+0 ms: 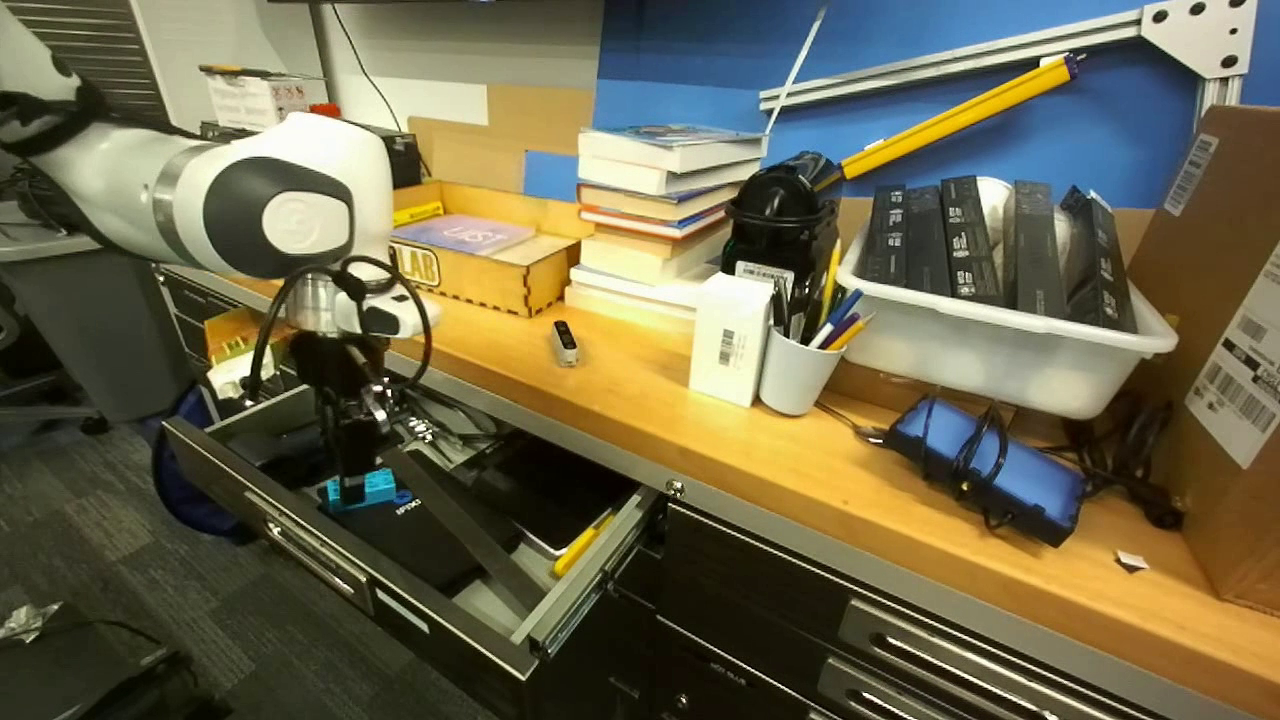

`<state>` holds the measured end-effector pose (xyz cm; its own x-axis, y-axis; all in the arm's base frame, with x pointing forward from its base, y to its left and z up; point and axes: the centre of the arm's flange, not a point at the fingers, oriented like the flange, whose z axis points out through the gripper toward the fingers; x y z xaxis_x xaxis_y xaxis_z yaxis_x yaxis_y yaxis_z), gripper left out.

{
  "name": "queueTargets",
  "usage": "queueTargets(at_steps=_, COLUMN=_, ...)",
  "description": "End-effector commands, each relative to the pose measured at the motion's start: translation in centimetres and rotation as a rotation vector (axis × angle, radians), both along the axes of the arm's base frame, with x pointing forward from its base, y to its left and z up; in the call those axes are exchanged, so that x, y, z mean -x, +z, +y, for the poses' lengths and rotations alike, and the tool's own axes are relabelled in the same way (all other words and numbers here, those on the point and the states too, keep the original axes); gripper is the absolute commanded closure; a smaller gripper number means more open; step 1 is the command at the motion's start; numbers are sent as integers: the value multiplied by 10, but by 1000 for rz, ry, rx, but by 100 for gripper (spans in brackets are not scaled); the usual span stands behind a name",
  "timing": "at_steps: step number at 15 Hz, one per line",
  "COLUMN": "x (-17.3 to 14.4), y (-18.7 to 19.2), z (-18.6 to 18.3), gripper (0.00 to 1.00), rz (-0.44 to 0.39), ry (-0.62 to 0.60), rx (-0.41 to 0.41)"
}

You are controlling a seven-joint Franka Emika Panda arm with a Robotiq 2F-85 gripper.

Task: Pick up the blue object and put it in the open drawer and close it

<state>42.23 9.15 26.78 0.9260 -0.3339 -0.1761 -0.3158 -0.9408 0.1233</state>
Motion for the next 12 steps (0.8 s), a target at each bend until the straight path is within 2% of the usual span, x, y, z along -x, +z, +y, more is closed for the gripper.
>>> queueTargets(at_steps=1, x=59, y=16, z=-16, gripper=0, rz=-24, ry=-9, rx=-74)
queueTargets(at_steps=3, x=82, y=15, z=-20, gripper=0, rz=-9, ry=-13, rx=-136)
queueTargets(at_steps=6, x=91, y=5, z=-23, gripper=0, rz=69, ry=39, rx=-200)
queueTargets(at_steps=12, x=52, y=-30, z=-12, gripper=0, rz=152, ry=77, rx=-170)
